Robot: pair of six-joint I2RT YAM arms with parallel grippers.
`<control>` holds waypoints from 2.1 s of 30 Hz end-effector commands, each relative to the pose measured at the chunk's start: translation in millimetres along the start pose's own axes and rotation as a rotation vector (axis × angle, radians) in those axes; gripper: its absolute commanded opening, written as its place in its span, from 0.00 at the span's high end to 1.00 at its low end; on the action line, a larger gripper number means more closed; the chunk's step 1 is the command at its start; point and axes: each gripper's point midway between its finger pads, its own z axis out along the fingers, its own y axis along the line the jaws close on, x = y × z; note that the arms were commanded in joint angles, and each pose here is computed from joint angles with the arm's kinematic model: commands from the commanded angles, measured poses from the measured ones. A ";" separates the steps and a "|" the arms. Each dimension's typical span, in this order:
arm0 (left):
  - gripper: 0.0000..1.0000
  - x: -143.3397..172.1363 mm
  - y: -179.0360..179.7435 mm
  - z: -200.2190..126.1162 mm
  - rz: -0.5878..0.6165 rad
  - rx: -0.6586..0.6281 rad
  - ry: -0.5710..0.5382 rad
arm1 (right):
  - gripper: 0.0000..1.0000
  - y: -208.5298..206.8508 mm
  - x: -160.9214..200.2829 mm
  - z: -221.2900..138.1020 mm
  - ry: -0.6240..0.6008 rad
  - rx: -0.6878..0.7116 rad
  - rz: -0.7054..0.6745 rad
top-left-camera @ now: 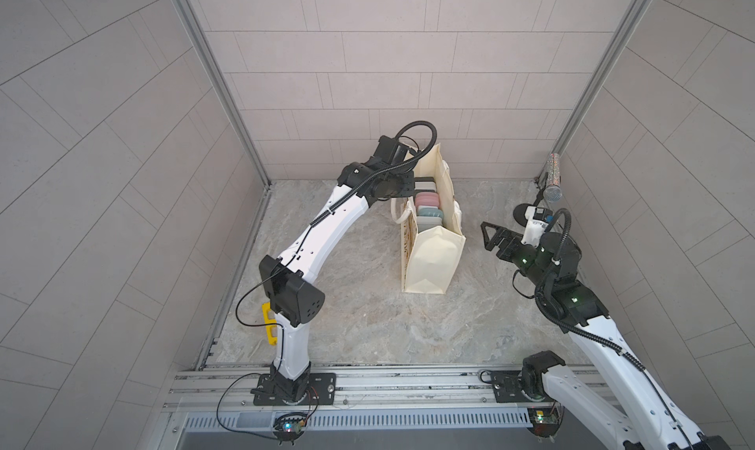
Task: Take out the pencil case from the canvas bag
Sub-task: Pick up the canvas bag from the center of the board.
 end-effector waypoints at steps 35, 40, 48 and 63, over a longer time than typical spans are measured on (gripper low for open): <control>1.00 -41.8 151.9 -101.9 -0.113 -0.192 -0.078 | 0.02 87.7 55.7 28.4 0.204 -0.088 -0.274; 1.00 -54.2 193.0 -128.4 -0.148 -0.237 -0.134 | 0.03 117.4 63.2 37.2 0.219 -0.146 -0.295; 1.00 -75.5 227.9 -129.5 -0.067 -0.331 -0.141 | 0.04 122.7 62.8 39.9 0.229 -0.149 -0.307; 1.00 -96.4 219.4 -115.0 0.044 -0.268 -0.152 | 0.05 95.5 49.8 29.7 0.184 -0.032 -0.345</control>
